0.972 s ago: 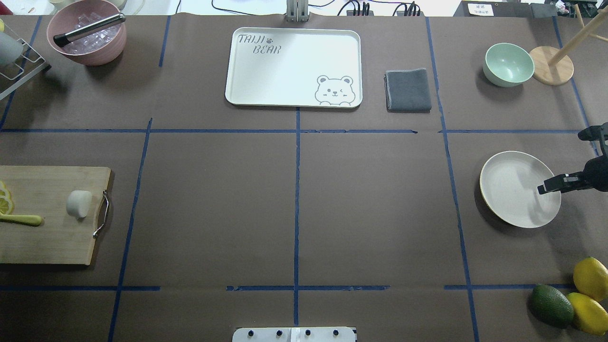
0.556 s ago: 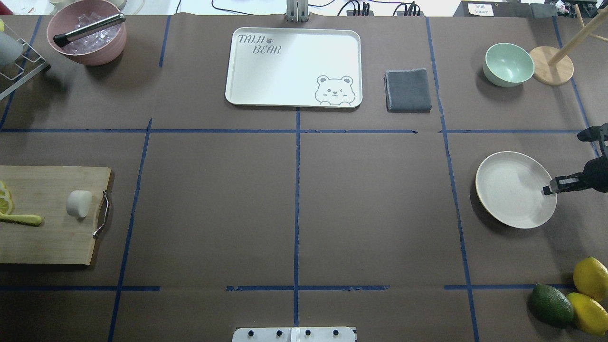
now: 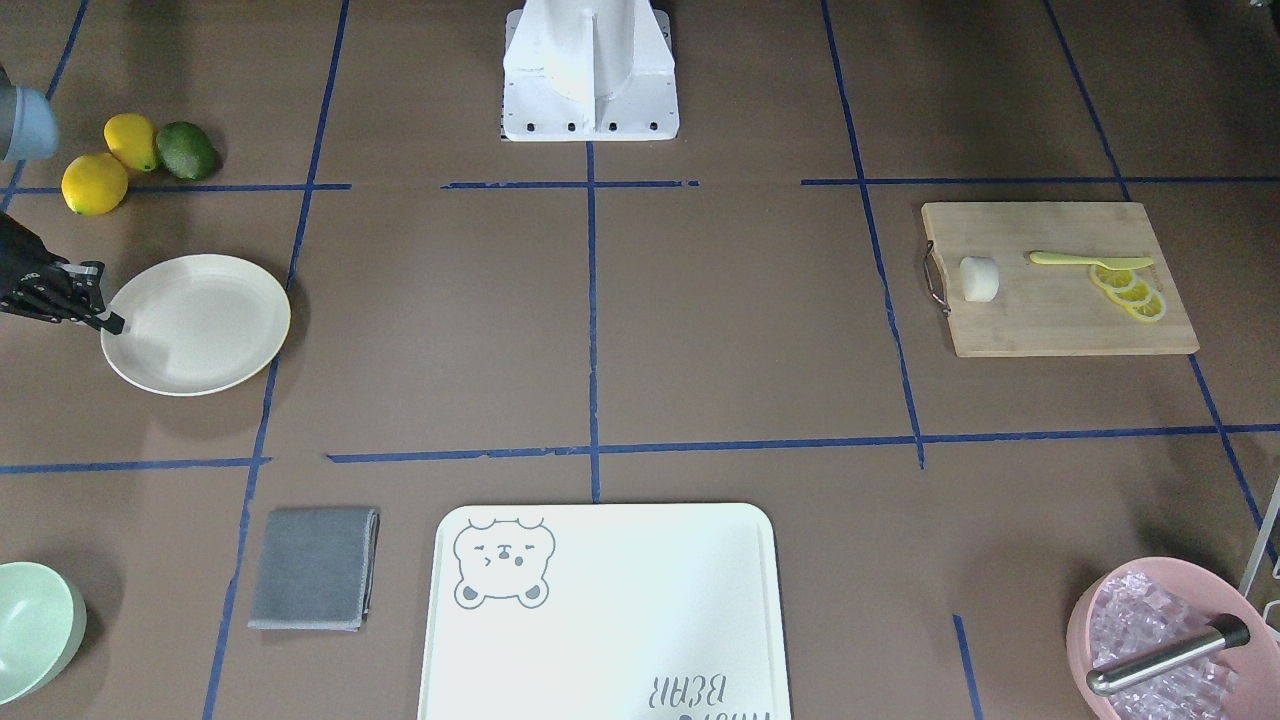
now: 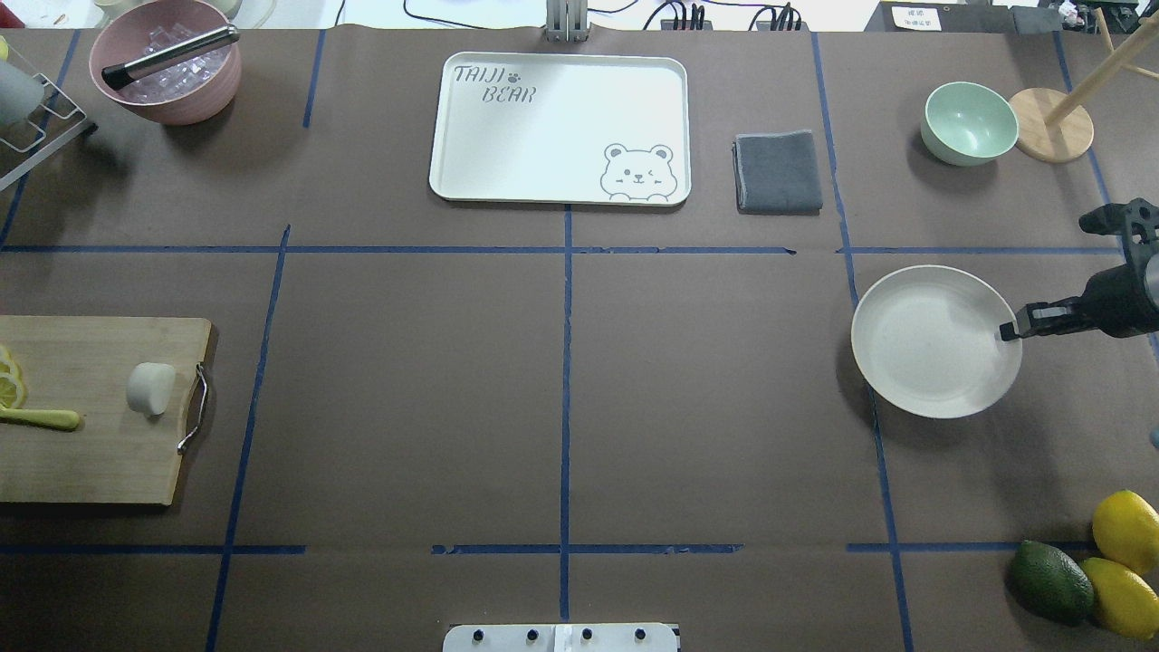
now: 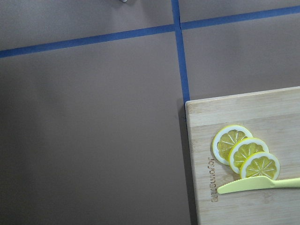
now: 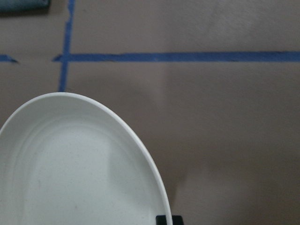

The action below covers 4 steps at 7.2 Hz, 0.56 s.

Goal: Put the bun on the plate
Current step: 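Slide the white plate with the right gripper to the table center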

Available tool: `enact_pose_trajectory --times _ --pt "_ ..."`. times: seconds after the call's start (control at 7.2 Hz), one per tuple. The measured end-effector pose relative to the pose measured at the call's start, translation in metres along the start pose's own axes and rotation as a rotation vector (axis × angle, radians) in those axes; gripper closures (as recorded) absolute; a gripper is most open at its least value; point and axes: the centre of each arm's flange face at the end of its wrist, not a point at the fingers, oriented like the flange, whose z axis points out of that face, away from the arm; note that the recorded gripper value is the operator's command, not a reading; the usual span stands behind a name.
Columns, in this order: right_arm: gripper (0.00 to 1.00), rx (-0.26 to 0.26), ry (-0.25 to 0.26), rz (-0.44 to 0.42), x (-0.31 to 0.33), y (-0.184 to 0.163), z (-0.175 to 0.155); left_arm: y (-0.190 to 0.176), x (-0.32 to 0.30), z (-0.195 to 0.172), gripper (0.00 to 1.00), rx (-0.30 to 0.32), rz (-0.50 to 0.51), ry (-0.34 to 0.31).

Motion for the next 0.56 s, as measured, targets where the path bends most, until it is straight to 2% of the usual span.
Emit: enact_pose_trajectory --times 0.28,0.56 --pt "0.99 -0.003 -0.107 0.036 -0.105 -0.03 0.018 0.0 0.0 0.0 0.0 0.001 0.001 0.0" --pt "0.99 -0.031 -0.17 0.064 -0.217 -0.039 0.048 -0.001 0.001 0.0 0.0 0.002 0.004 0.001"
